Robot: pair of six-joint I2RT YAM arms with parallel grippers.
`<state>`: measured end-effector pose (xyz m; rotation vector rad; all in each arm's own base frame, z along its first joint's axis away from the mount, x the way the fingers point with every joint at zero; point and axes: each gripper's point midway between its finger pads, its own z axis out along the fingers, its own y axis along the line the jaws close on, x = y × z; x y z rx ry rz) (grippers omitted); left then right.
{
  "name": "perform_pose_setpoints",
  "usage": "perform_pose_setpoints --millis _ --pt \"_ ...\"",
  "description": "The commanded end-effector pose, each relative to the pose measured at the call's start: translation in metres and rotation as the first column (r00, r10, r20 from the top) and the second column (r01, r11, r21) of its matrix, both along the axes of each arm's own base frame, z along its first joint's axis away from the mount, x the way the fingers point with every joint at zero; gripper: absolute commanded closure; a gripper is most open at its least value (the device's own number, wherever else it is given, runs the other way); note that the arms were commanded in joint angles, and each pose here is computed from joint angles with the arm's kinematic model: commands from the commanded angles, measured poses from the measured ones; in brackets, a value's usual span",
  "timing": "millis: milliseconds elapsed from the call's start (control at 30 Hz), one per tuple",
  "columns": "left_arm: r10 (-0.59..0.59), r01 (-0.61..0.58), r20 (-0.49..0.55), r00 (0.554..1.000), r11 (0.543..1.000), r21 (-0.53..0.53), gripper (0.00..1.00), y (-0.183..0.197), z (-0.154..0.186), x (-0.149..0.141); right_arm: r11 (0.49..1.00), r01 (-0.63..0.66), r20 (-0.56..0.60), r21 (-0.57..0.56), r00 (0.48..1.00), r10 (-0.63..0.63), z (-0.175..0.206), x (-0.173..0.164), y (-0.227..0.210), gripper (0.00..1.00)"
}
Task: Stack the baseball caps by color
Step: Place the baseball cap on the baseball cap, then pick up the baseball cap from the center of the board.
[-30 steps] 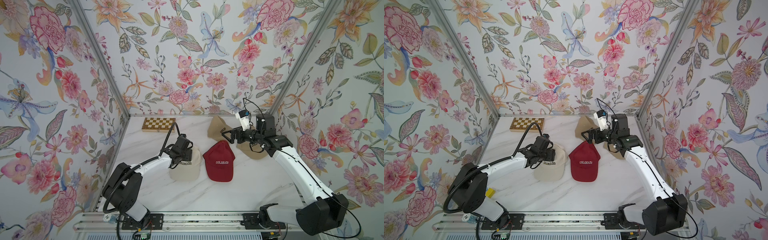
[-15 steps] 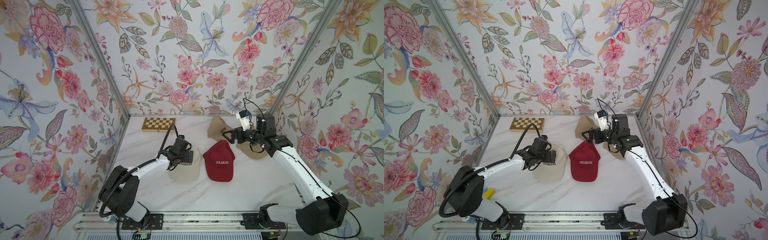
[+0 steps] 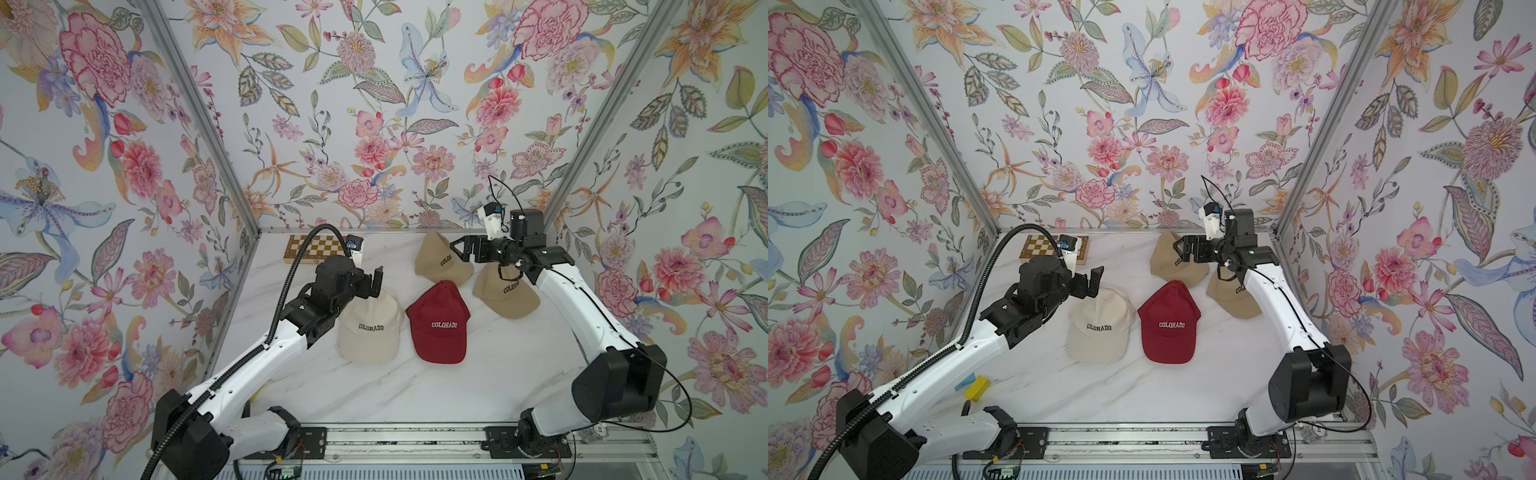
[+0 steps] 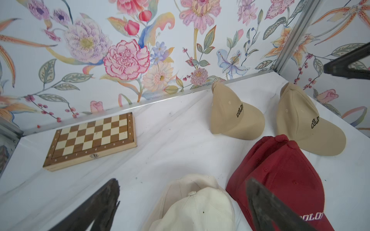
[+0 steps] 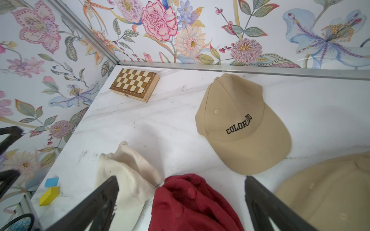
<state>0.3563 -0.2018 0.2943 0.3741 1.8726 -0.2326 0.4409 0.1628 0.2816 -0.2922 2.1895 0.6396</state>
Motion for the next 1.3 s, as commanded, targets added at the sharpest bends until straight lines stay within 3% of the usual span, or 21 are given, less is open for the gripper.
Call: perform_pose_setpoints --millis 0,133,367,500,633,767,900,1033,1267 --pt "-0.091 0.085 0.078 0.993 0.993 0.076 0.00 -0.012 0.001 0.006 0.990 0.120 -0.034 -0.075 0.992 -0.123 -0.010 0.022 -0.013 0.01" --pt "-0.181 0.169 0.090 0.979 0.977 0.127 0.00 -0.025 -0.006 0.004 0.957 0.249 -0.038 -0.149 0.966 -0.257 -0.025 0.039 -0.045 0.01" --pt "-0.313 0.293 0.111 0.943 0.941 0.169 0.00 -0.051 -0.012 0.016 0.930 0.296 -0.103 -0.219 0.941 -0.323 -0.052 0.051 -0.057 0.01" --pt "-0.380 0.375 0.101 0.920 0.925 0.064 0.00 -0.069 0.002 0.057 0.927 0.307 -0.099 -0.214 0.938 -0.333 -0.049 0.040 -0.061 0.01" --pt "-0.401 0.400 -0.032 0.915 0.916 -0.033 0.00 -0.090 -0.007 0.121 0.931 0.300 -0.060 -0.207 0.946 -0.318 -0.033 0.017 -0.065 0.01" --pt "-0.443 0.433 -0.121 0.888 0.896 -0.099 0.00 -0.121 -0.017 0.162 0.930 0.307 -0.026 -0.202 0.948 -0.319 -0.019 -0.014 -0.075 0.01" --pt "-0.497 0.465 -0.181 0.849 0.865 -0.191 0.00 -0.148 -0.037 0.188 0.934 0.313 -0.022 -0.174 0.947 -0.321 -0.015 -0.045 -0.082 0.01" --pt "-0.554 0.498 -0.172 0.814 0.819 -0.285 0.00 -0.171 -0.059 0.203 0.941 0.304 -0.044 -0.148 0.949 -0.314 -0.024 -0.071 -0.083 0.01" --pt "-0.538 0.472 -0.125 0.834 0.812 -0.343 0.00 -0.184 -0.094 0.230 0.952 0.283 -0.083 -0.116 0.952 -0.293 -0.039 -0.096 -0.079 0.01"
